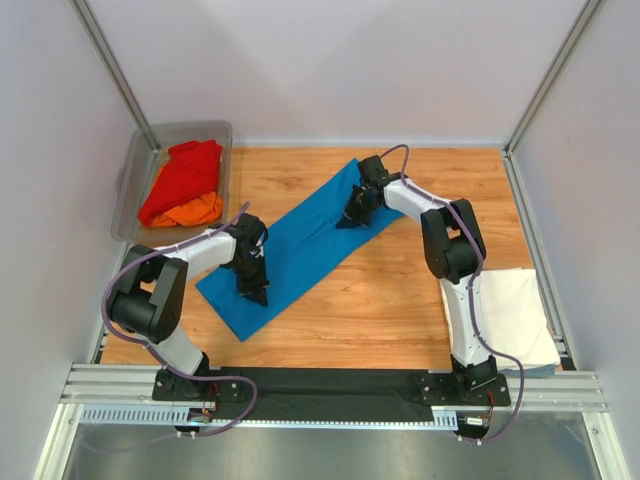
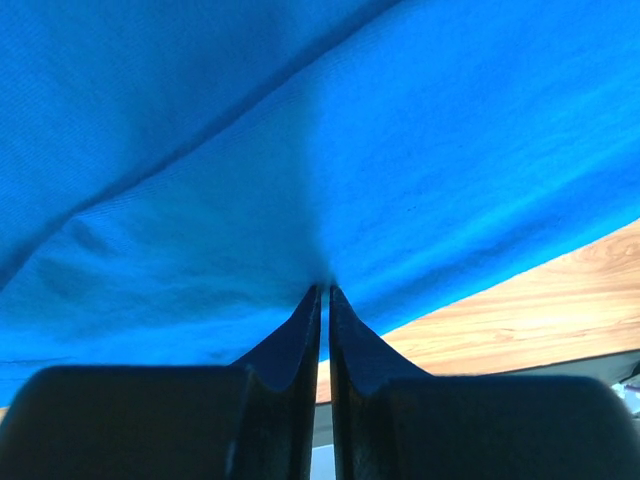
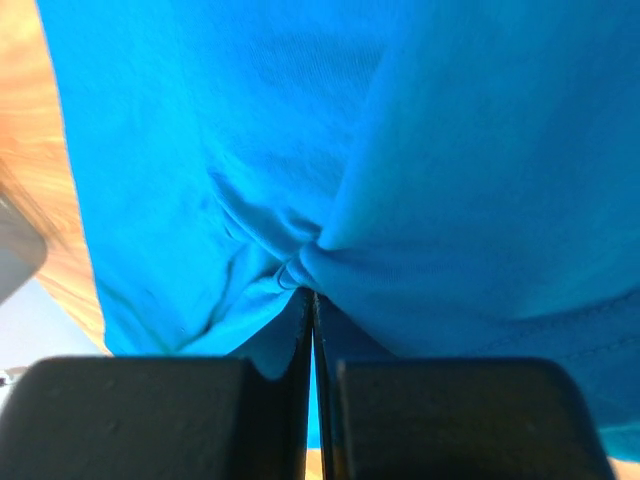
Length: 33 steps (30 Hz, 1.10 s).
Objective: Fold and stack the t-shirts
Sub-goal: Fold the tshirt
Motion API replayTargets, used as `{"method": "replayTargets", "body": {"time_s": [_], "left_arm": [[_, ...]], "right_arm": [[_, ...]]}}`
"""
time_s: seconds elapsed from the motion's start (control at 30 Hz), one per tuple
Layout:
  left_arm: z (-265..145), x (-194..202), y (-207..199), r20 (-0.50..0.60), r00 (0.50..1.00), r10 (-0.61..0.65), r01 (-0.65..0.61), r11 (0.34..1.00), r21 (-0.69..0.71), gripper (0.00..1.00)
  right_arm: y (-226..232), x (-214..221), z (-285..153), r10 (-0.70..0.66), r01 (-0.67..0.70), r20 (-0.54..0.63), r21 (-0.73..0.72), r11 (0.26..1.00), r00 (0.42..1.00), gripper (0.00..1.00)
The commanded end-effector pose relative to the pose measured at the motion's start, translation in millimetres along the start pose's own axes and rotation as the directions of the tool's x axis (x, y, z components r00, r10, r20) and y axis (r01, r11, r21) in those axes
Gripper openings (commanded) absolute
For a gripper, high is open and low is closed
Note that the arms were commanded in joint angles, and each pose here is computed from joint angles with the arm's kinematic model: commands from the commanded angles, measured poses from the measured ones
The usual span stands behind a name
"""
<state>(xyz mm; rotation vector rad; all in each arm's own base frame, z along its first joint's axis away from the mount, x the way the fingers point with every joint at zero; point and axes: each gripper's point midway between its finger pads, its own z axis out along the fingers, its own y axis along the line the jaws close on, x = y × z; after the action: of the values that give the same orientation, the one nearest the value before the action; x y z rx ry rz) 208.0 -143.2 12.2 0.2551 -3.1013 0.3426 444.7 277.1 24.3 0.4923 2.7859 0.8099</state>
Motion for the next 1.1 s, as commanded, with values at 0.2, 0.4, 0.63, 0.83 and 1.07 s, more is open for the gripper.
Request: {"method": "replayTargets", "body": {"time_s": [0.2, 0.4, 0.63, 0.83, 1.07], "left_arm": [[8, 14, 13, -0.037, 0.999, 0.027, -0.029, 0.999, -0.038, 0.13], [13, 23, 12, -0.062, 0.997, 0.036, -0.039, 0.999, -0.036, 0.13], [17, 33, -12, -0.110, 0.988, 0.105, -0.105, 0.994, 0.001, 0.14], [28, 59, -58, -0.175, 0.965, 0.198, -0.188, 0.980, 0.068, 0.14], [28, 113, -163, -0.220, 0.902, 0.372, -0.271, 0.883, 0.383, 0.16]], "right_arm": [[17, -32, 7, 0.016, -0.013, 0.059, -0.046, 0.999, 0.998, 0.00], [7, -45, 14, 0.023, -0.020, 0.064, -0.052, 0.998, 0.998, 0.06], [-2, -73, 6, -0.003, 0.005, 0.054, -0.053, 0.999, 0.999, 0.24], [2, -73, -30, -0.120, 0.120, 0.024, -0.024, 0.992, 0.992, 0.42], [-12, -97, -108, -0.185, 0.176, 0.139, 0.077, 0.981, 0.973, 0.58]]}}
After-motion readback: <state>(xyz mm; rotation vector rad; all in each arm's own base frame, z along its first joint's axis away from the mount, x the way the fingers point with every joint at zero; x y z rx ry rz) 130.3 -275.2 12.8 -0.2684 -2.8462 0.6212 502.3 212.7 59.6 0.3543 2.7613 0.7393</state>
